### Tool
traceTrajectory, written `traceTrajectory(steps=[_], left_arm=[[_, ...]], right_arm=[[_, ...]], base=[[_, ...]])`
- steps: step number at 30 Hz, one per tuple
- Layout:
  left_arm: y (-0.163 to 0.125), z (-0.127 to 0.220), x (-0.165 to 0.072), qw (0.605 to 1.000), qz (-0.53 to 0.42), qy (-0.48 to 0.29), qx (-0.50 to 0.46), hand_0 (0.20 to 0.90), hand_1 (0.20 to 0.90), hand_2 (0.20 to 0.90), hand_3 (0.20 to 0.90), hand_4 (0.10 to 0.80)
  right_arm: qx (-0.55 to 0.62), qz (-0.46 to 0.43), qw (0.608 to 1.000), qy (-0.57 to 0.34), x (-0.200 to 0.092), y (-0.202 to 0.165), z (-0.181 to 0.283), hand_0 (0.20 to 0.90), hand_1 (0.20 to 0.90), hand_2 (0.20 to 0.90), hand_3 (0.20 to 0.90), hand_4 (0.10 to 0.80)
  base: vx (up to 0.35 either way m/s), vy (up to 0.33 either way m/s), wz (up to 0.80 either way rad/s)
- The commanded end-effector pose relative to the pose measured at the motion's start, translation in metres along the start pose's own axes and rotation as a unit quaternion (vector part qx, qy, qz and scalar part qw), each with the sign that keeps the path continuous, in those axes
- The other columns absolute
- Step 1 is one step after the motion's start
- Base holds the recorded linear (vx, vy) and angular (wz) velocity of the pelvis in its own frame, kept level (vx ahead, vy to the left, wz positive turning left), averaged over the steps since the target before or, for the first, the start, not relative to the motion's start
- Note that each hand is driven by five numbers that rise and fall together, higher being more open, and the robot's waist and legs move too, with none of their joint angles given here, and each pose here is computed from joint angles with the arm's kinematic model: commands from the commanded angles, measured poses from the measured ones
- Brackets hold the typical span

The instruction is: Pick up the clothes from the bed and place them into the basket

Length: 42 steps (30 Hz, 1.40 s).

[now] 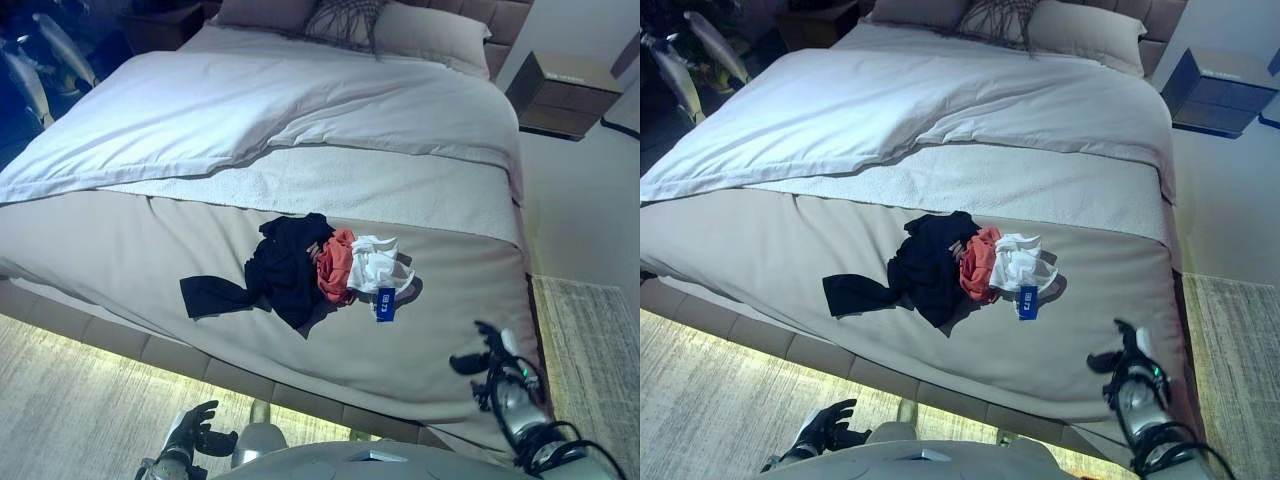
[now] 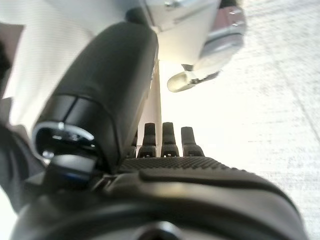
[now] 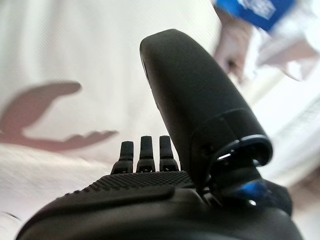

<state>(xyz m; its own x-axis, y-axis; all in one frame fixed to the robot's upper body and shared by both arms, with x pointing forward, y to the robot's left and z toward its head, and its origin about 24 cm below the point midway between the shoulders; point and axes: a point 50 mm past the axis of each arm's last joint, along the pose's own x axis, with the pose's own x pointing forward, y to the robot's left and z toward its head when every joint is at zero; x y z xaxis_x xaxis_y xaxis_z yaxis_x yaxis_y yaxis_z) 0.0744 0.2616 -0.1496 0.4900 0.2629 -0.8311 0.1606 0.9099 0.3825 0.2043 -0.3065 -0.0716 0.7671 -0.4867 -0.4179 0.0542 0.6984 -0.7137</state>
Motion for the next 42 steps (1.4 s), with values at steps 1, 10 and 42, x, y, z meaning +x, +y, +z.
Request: traceTrajectory(steps=[1, 10, 42], left_arm=[[0.032, 0.013, 0.004, 0.998, 0.041, -0.019, 0.042, 0.900, 0.900, 0.900, 0.900, 0.800], [0.043, 0.043, 0.012, 0.996, 0.045, -0.064, 0.044, 0.900, 0.900, 0.900, 0.900, 0.800], [0.053, 0.083, 0.011, 0.987, 0.056, -0.151, 0.014, 0.900, 0.900, 0.900, 0.900, 0.800]], right_arm=[[-0.004, -0.053, 0.991, -0.127, 0.019, -0.028, 0.069, 0.900, 0.900, 0.900, 0.900, 0.800], [0.007, -0.108, 0.972, -0.211, 0.037, -0.067, 0.146, 0.900, 0.900, 0.900, 0.900, 0.800], [0.120, 0.029, 0.992, -0.036, 0.060, -0.099, 0.158, 0.300, 0.300, 0.300, 0.200, 0.100]], base=[[0.018, -0.062, 0.17], [-0.045, -0.053, 0.14], [-0.017, 0.001, 0.06]])
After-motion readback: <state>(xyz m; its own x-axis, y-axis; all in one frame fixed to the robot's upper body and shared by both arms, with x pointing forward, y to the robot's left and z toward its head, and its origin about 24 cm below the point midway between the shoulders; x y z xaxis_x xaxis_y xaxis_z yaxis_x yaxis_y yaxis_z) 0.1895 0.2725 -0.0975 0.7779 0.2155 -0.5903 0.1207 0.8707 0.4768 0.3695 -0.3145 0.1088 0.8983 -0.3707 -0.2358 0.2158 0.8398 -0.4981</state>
